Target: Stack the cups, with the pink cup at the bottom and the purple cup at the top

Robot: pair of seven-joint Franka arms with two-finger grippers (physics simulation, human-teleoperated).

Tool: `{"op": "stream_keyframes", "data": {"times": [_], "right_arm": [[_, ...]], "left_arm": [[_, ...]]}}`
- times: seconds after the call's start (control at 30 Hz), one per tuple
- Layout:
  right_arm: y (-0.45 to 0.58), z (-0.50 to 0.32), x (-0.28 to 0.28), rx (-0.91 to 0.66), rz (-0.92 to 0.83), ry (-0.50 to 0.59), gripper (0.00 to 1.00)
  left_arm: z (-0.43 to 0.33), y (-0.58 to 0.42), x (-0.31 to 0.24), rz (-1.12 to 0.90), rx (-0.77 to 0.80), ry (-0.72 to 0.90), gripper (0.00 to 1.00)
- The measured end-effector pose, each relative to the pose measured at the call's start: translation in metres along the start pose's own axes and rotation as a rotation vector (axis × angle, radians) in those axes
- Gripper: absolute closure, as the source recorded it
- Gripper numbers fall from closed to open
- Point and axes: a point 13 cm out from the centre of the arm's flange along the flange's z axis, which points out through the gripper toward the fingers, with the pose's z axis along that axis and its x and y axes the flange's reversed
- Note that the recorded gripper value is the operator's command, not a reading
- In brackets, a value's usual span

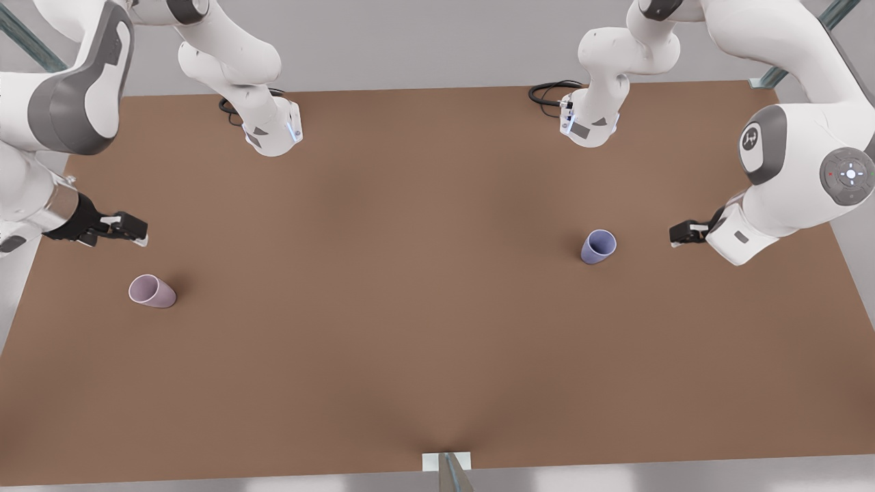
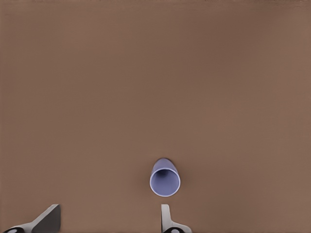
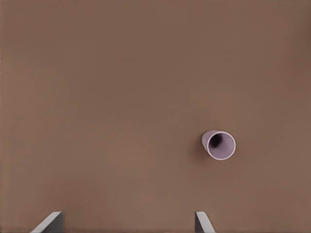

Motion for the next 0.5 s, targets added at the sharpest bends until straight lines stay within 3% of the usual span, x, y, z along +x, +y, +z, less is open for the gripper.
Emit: {"op": "stream_keyframes", "data": {"times": [0.27, 0.5], "right_arm": [[-0.028, 0.056, -0.007, -0.010, 0.026, 0.031, 0.00], [-0.084, 0.140, 0.025, -0.009, 0.066, 0.071, 0.00]], "left_arm": [[0.005, 0.001, -0.004, 0.007, 0.000, -0.004, 0.00], [0.010, 0.003, -0.002, 0.007, 0.005, 0.011, 0.00]]}}
